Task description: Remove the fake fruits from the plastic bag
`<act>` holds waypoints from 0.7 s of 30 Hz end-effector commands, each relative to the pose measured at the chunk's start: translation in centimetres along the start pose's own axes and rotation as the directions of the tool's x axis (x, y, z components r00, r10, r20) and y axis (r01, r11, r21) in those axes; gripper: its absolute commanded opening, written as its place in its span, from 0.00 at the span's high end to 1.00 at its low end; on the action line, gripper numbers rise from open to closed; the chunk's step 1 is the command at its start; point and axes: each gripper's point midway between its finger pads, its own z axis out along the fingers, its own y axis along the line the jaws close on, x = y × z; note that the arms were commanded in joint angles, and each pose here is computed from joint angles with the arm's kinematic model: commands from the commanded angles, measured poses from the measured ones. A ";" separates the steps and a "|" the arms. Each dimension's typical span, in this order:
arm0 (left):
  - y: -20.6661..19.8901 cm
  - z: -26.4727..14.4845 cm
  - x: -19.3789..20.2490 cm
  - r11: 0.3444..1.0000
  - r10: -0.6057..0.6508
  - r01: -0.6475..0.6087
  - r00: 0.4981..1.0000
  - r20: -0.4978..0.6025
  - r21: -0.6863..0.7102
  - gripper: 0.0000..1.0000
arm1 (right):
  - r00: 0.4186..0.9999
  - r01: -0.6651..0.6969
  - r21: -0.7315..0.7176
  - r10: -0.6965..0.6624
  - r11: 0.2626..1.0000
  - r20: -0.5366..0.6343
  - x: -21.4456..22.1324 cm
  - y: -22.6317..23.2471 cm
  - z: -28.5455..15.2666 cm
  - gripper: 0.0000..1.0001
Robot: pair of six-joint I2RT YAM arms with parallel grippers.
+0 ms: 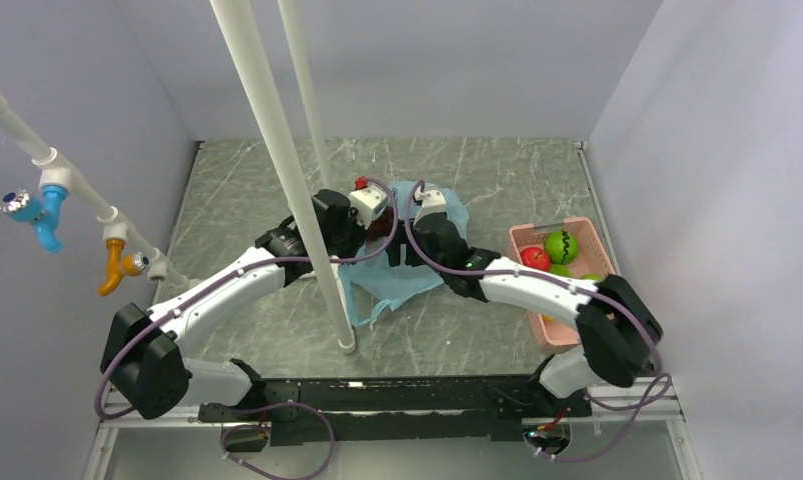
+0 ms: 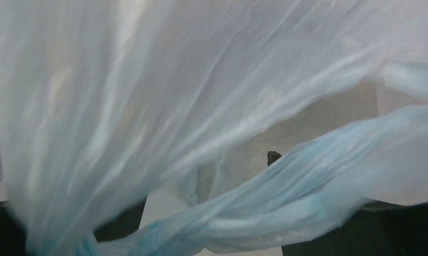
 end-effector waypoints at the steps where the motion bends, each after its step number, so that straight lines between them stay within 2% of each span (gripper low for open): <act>1: -1.0 0.5 -1.5 0.999 0.011 -0.012 1.000 0.024 0.043 1.00 | 0.984 -0.069 0.059 0.058 0.996 0.166 -3.5 -0.7 3.1 0.20; 7: -1.3 1.6 -1.2 0.998 0.001 0.000 1.000 -0.013 0.057 1.00 | 0.975 -0.111 0.154 0.078 0.982 0.209 -3.3 -2.8 7.4 0.09; 14: -1.7 2.9 -0.7 0.997 -0.006 0.010 0.999 -0.050 0.072 1.00 | 0.922 -0.321 0.129 0.279 0.938 0.268 -3.4 -4.7 10.9 0.01; 17: -1.5 3.1 -0.8 0.998 -0.002 0.005 0.998 -0.056 0.061 1.00 | 0.892 -0.406 0.121 0.363 0.906 0.269 -3.1 -5.3 12.7 0.01; 21: -1.4 3.4 -0.9 0.998 -0.002 0.005 0.998 -0.055 0.059 1.00 | 0.845 -0.523 0.271 0.449 0.808 0.291 -2.0 -7.7 14.3 0.01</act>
